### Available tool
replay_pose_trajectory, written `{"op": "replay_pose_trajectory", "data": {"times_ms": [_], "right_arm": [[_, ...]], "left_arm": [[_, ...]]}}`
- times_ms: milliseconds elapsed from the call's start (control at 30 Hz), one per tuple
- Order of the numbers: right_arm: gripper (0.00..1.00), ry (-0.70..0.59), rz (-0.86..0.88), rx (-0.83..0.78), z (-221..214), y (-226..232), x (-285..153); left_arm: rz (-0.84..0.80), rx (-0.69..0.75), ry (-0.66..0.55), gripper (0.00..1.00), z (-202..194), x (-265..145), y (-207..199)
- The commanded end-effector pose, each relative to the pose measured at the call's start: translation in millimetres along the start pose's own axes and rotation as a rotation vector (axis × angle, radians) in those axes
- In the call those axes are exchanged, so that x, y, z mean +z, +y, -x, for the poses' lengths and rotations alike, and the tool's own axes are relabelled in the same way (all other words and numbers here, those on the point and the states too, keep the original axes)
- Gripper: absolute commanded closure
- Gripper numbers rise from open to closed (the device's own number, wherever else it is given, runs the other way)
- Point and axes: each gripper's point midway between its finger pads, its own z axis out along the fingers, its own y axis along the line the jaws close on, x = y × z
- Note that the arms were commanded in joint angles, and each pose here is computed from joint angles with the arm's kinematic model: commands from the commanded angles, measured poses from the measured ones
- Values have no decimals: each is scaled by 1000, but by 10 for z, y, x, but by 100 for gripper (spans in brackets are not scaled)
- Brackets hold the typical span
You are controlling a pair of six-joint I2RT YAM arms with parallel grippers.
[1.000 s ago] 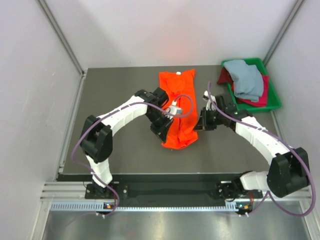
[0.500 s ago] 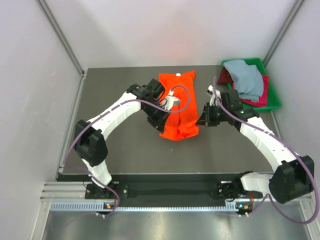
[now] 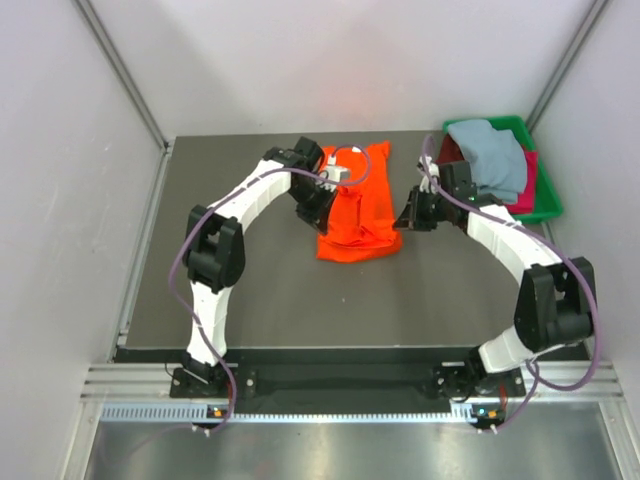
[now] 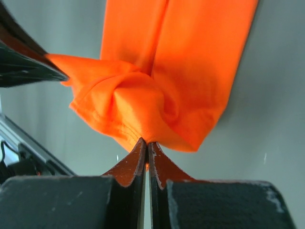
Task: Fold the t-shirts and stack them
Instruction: Fold the tshirt
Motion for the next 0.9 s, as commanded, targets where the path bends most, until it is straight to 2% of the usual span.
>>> {"op": "replay_pose_trajectory", "data": {"times_ms": [0,133,367,500,567,600,667,733,767,833,867], "right_arm": [[100,-130,41,-78,555,140,6],[100,-143,54,-81,783,158,146],[100,-92,51,-58,936,-25,618],[100,-75,34,-49,983,-145,871],[98,-68,29,-61,1018,-176,977],[88,-79,29,-72,1088,-153,978],[65,-86,25,-83,1136,-123,959],[56,-130,31,-130,1285,-22,811],[52,-141,27,-147,1317,7,749],[51,-176,31,-187,1396,114,568],[51,-182,33,-198,1408,147,514]], "left_arm": [[10,-2,-95,100,336,-65,181],[18,5,-140,100,524,-65,320],[45,-33,-217,100,734,13,700],[47,-83,-225,99,815,218,961],[58,-95,-247,84,891,276,1064],[59,-97,-251,70,908,284,1083],[68,-71,-288,60,1020,170,1066],[72,-44,-325,50,1118,-4,991],[77,-26,-359,48,1181,-213,898],[59,-11,-390,42,1214,-408,752],[66,12,-448,40,1279,-693,601]]}}
